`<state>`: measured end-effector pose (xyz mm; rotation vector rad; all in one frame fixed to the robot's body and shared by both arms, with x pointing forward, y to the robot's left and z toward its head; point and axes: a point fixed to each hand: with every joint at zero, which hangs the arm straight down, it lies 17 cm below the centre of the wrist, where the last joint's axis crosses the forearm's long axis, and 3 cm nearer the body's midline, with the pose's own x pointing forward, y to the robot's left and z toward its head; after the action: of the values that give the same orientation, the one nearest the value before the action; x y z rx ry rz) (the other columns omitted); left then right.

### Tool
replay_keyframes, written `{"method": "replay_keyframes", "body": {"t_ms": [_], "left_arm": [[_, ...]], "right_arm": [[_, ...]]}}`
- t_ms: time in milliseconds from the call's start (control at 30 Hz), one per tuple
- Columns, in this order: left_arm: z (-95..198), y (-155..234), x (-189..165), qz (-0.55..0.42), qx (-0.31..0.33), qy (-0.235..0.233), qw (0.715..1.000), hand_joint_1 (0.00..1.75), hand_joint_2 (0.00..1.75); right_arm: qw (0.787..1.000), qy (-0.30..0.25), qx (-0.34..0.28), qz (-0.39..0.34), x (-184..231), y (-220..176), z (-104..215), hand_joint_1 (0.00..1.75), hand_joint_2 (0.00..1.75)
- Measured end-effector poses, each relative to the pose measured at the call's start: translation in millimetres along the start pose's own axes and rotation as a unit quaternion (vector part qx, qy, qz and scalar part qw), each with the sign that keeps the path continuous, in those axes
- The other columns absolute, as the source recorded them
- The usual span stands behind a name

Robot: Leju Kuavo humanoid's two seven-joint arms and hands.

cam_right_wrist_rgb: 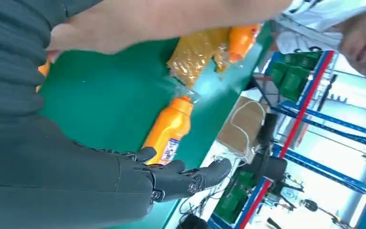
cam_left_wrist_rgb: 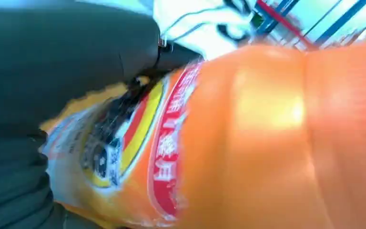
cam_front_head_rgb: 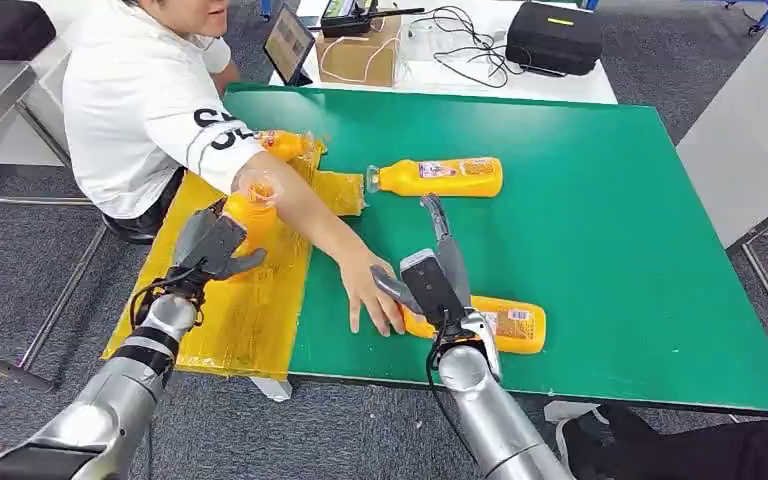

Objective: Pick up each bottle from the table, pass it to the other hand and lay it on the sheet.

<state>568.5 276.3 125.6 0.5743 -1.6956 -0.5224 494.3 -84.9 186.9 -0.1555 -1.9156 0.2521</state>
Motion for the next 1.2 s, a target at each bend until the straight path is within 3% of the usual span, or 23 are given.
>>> {"method": "replay_keyframes", "body": {"t_ms": [133,333,500,800,867,1200], "left_arm": [[-4.1,-2.9,-25.7,-0.137,-0.056,0.013,0.989,1.75,1.75],[6.9,-2.0,-58.5,-0.251,-0.12,0.008,0.96,1.75,1.75],[22.9,-13.5,-90.9,-0.403,-0.2,0.012,0.893,1.75,1.75],[22.2,-13.1,-105.3,-0.509,-0.268,0.008,0.818,1.75,1.75],[23.3,-15.6,-105.6,-0.52,-0.275,0.001,0.809,0.0,1.75],[26.9,-32.1,-93.0,-0.491,-0.276,-0.032,0.826,0.0,1.75]], "right_arm": [[1.0,-0.006,0.004,-0.005,5.5,0.6,-1.8,0.0,1.75],[1.0,-0.012,0.015,-0.011,9.2,4.2,-3.7,0.0,1.75],[1.0,-0.014,0.024,-0.013,10.5,7.1,-3.7,0.0,1.75],[0.999,-0.016,0.038,-0.01,13.1,12.5,-5.9,0.0,1.75],[0.999,-0.017,0.041,-0.008,13.4,13.9,-6.2,0.0,1.75],[0.997,0.003,0.071,0.023,-0.3,25.6,-3.9,0.0,1.75]]}}
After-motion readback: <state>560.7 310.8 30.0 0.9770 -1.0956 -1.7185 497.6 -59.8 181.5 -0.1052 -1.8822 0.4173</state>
